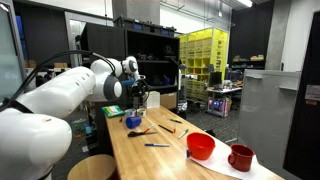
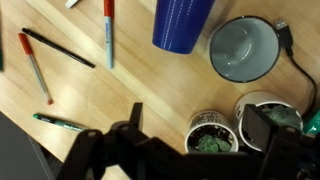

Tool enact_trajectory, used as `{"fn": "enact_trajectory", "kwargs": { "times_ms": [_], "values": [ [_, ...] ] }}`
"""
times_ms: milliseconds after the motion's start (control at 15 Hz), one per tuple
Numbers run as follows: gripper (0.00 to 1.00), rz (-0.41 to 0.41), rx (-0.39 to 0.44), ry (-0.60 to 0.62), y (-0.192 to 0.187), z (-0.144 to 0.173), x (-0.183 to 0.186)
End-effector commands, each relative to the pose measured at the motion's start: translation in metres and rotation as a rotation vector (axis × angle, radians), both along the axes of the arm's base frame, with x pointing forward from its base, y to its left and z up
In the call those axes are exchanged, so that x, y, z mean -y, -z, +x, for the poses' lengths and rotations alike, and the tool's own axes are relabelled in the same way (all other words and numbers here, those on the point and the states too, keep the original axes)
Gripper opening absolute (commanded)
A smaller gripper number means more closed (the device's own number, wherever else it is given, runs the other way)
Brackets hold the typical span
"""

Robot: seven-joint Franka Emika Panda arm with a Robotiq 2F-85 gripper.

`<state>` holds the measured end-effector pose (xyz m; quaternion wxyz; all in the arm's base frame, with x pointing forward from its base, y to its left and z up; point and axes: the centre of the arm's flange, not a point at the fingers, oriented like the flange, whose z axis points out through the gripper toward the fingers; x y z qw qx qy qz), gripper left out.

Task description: Turn over the cup on the table

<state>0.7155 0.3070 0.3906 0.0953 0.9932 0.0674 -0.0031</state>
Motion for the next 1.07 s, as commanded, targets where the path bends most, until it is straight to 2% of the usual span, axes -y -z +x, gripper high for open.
{"fn": "enact_trajectory", "kwargs": {
  "times_ms": [0, 333, 467, 533, 1000],
  "values": [
    [1.0, 0.007, -0.017, -0.006, 0.011, -0.063, 0.029],
    [1.0, 0.024, 0.009, -0.066, 0.011, -0.061, 0.043],
    [1.0, 0.006, -0.008, -0.044, 0.014, -0.058, 0.048],
    [1.0, 0.004, -0.002, -0.032, 0.0, 0.007, 0.013],
    [1.0, 0.003, -0.006, -0.031, 0.001, 0.009, 0.019]
  ]
}}
